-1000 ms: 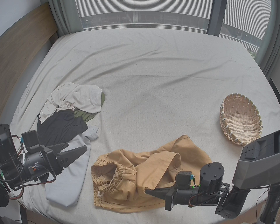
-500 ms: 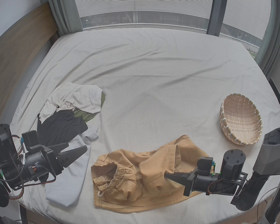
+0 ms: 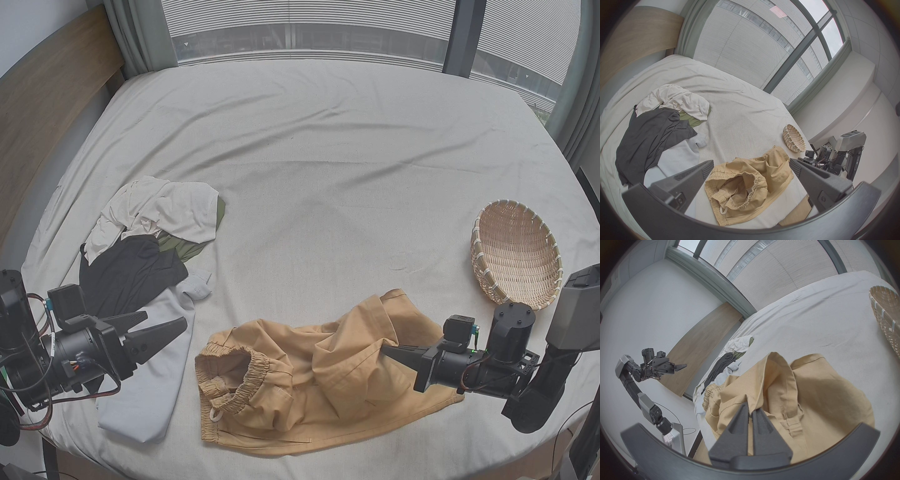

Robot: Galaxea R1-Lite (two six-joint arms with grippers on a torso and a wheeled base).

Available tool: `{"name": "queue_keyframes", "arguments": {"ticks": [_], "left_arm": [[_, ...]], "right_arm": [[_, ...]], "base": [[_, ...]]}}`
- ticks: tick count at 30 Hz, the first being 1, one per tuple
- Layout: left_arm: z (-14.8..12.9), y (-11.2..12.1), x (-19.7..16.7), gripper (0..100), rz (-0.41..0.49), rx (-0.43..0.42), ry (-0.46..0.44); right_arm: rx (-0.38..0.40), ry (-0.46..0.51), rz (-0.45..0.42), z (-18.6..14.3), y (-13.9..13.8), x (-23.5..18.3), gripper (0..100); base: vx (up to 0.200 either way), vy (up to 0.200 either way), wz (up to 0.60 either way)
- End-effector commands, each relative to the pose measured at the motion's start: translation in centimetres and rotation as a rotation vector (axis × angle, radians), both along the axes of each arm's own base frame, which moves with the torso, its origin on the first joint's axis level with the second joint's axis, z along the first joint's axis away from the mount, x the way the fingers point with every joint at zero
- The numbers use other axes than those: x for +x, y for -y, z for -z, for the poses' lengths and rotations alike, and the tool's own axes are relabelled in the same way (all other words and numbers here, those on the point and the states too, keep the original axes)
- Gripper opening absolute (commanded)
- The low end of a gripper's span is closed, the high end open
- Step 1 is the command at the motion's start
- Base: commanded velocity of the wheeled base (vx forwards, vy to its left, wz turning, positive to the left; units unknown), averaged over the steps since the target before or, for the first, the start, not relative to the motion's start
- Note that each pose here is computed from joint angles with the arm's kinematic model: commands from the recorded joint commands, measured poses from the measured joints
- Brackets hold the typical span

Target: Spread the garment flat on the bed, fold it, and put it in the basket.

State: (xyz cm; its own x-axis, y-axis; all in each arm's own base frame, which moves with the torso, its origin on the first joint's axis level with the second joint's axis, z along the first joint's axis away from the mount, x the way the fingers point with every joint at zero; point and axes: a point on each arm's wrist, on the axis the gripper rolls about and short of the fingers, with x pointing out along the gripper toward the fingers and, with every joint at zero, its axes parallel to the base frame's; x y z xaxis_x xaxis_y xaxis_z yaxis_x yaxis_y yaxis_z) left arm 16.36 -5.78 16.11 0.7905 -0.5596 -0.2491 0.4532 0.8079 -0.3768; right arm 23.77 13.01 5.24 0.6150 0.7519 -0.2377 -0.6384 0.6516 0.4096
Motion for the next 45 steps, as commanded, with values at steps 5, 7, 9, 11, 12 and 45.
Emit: {"name": "queue_keyframes", "arguments": {"ticks": [5, 7, 9, 11, 12, 45], "left_arm": [[0.0, 0.0, -0.1, 100, -0.003, -0.001, 0.002], [0.0, -0.1, 0.0, 100, -0.006, 0.001, 0.003], [-0.1, -0.2, 0.0, 100, -0.011, -0.002, 0.008], [0.0, -0.2, 0.0, 100, -0.011, -0.003, 0.010], [0.0, -0.2, 0.0, 100, -0.011, -0.003, 0.009], [0.7, -0.1, 0.0, 100, -0.009, 0.002, -0.006]], "right_arm": [[0.014, -0.016, -0.021, 0.0, 1.3, 0.2, 0], [0.020, -0.035, -0.059, 0.2, 1.5, -0.1, 0], [0.027, -0.048, -0.097, 0.3, 1.5, -0.4, 100], [0.030, -0.052, -0.108, 0.3, 1.5, -0.4, 100], [0.033, -0.049, -0.109, 0.3, 1.4, -0.3, 100], [0.070, -0.033, -0.331, 0.2, -2.5, -0.7, 100]], "base": [[0.000, 0.000, 0.00], [0.000, 0.000, 0.00], [0.000, 0.000, 0.00], [0.000, 0.000, 0.00], [0.000, 0.000, 0.00], [0.000, 0.000, 0.00]]}}
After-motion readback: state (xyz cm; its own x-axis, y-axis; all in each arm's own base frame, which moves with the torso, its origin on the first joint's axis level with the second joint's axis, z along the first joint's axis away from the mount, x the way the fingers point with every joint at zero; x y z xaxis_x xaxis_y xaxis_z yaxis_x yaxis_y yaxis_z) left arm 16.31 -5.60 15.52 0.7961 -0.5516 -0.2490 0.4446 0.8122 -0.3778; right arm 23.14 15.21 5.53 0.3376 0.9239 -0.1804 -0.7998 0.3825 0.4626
